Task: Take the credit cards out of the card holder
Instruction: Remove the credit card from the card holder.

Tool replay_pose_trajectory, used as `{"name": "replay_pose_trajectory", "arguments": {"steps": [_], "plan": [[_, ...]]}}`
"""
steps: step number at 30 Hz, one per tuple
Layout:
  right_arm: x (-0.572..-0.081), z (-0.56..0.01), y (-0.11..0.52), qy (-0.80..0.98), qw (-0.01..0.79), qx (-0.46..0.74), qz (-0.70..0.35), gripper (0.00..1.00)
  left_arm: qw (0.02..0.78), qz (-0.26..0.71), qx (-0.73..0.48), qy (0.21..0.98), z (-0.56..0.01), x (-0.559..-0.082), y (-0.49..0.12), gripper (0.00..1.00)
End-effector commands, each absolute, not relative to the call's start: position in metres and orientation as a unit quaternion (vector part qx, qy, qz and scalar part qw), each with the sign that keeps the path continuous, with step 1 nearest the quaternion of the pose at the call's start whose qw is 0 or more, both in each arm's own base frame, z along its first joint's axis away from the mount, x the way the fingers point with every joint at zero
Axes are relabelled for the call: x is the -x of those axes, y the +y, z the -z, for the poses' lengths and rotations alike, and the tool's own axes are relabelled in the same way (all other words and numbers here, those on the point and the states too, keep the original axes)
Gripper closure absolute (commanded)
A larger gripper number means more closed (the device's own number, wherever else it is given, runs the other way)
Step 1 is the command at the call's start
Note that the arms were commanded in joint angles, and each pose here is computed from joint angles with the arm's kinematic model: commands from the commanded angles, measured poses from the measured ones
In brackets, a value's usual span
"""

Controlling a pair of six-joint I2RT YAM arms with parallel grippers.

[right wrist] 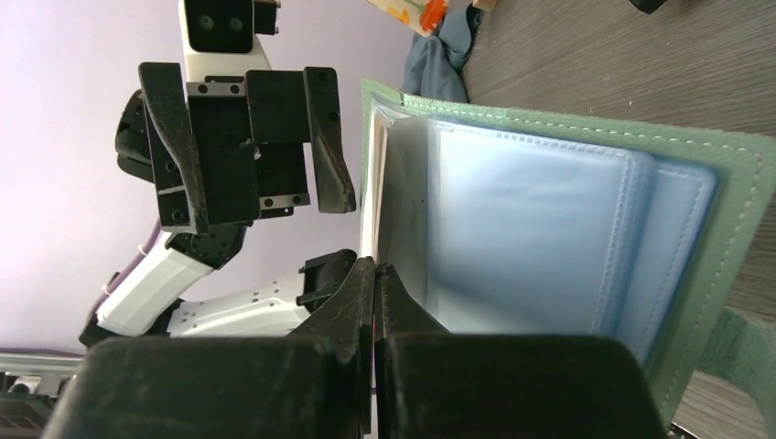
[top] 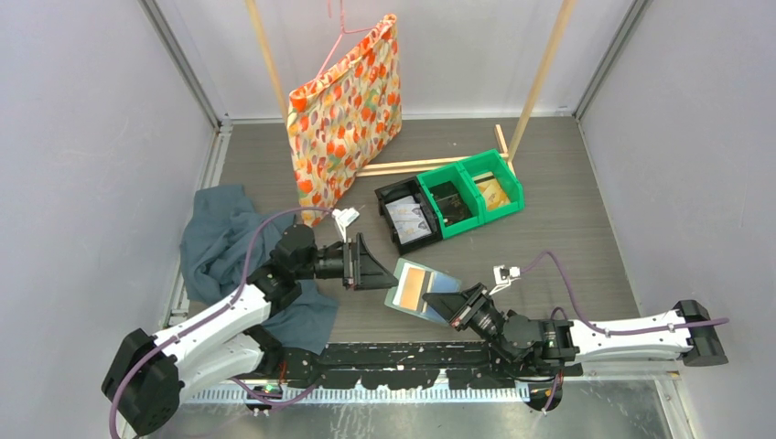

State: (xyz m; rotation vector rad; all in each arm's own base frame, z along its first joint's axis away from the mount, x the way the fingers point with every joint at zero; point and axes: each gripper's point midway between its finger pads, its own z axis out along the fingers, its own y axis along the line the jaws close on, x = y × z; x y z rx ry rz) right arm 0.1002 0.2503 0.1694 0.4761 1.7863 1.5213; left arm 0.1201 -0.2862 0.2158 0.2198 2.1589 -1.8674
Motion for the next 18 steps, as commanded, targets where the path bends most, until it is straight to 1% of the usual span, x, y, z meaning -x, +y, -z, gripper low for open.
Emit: {"name": "replay_pose_trajectory", "arguments": {"steps": [1,8,11,14,18], "plan": [[-0.1032,-0.2113,0.2538,0.658,0.367,-0.205,-0.624,0.99,0.139,0.655,-0.097,0.736,-0.2175,-0.1147,-0.2916,0.29],[-0.1022,-0.2166,0.2587,0.658,0.367,-0.200,-0.626,0.99,0.132,0.651,-0.103,0.740,-0.2114,-0.1111,-0.2937,0.44],[-0.1023,-0.2176,0.2585,0.658,0.368,-0.200,-0.626,0.99,0.127,0.650,-0.107,0.742,-0.2085,-0.1087,-0.2948,0.46],[-0.1027,-0.2180,0.2579,0.657,0.369,-0.201,-0.626,0.99,0.127,0.650,-0.108,0.741,-0.2087,-0.1081,-0.2951,0.56],[-0.1021,-0.2186,0.2588,0.659,0.369,-0.198,-0.625,0.99,0.129,0.651,-0.109,0.740,-0.2106,-0.1082,-0.2953,0.74]]}}
